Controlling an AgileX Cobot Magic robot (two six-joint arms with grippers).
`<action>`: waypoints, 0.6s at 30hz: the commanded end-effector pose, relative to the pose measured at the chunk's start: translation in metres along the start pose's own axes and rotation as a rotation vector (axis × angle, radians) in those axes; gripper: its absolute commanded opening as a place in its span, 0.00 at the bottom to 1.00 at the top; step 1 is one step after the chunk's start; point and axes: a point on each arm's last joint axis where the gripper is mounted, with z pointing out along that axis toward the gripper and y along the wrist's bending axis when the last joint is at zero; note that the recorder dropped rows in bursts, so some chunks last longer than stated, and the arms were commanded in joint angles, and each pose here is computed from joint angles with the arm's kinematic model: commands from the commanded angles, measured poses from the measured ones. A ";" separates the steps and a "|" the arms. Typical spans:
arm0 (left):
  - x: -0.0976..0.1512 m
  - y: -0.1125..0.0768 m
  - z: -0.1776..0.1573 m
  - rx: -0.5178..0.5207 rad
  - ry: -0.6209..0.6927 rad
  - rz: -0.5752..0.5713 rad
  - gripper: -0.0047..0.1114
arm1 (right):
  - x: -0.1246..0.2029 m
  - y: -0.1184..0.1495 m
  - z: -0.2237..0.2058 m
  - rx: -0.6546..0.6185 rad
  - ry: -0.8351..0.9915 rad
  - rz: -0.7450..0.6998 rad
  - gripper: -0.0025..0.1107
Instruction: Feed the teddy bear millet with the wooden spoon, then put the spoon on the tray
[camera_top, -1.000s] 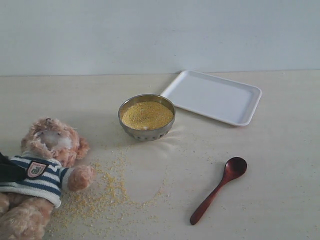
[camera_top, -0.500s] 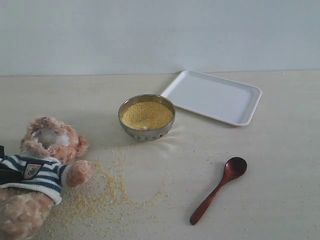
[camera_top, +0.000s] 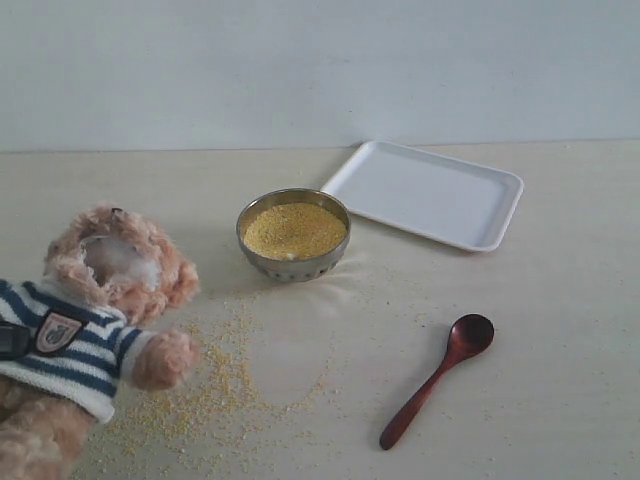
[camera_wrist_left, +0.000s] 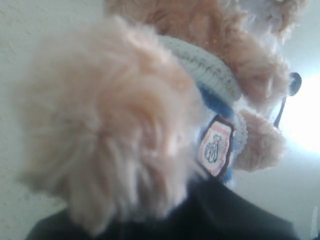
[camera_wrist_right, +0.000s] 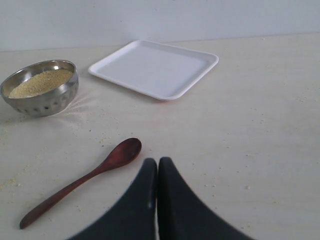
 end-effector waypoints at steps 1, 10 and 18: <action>0.012 -0.001 0.001 0.029 0.030 -0.039 0.08 | 0.001 0.000 0.000 -0.002 -0.003 -0.001 0.02; 0.020 0.015 -0.002 -0.018 -0.002 -0.108 0.08 | 0.001 0.000 0.000 -0.002 -0.003 -0.001 0.02; 0.024 0.017 0.000 -0.034 -0.002 -0.119 0.08 | 0.001 0.000 0.000 -0.002 -0.003 -0.001 0.02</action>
